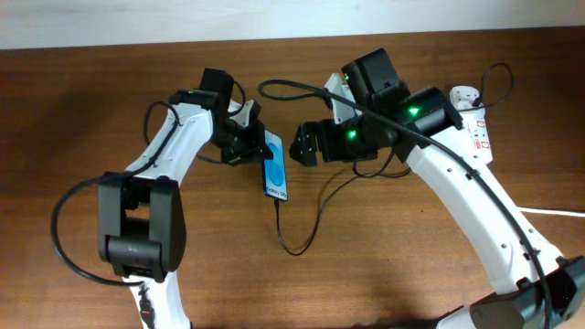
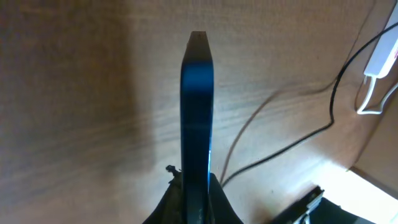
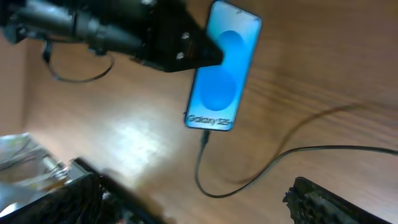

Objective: Plug charger to phone and switch on socket

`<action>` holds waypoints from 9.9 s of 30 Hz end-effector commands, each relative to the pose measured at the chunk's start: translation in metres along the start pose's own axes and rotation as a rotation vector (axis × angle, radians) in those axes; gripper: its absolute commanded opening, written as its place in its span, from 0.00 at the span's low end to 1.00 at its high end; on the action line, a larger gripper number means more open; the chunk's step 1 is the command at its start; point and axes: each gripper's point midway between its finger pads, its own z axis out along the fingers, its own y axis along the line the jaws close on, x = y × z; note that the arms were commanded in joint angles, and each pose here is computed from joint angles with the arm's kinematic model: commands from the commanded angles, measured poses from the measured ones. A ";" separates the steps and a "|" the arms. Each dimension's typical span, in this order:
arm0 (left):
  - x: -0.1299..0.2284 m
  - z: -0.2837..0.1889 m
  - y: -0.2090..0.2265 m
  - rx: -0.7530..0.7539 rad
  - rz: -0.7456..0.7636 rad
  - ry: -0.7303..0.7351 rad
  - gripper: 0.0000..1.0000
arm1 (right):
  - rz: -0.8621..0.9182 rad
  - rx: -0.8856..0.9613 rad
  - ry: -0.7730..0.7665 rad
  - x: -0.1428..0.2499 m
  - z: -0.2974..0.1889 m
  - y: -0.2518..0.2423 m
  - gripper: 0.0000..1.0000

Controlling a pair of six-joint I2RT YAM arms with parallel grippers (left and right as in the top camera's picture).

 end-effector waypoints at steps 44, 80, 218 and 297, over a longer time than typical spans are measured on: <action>-0.116 -0.242 -0.029 -0.291 0.093 -0.591 0.99 | 0.622 0.385 -0.213 -0.017 -0.115 -0.287 0.98; -0.115 -0.242 -0.025 -0.294 0.083 -0.584 0.99 | 0.771 0.676 -0.189 0.012 -0.044 -0.510 0.98; -0.115 -0.241 -0.026 -0.294 0.085 -0.583 0.99 | 0.178 0.338 -0.642 0.210 -0.213 -0.068 0.99; -0.115 -0.242 -0.025 -0.294 0.083 -0.584 0.99 | -0.557 0.502 -1.262 0.112 -0.091 -0.157 0.98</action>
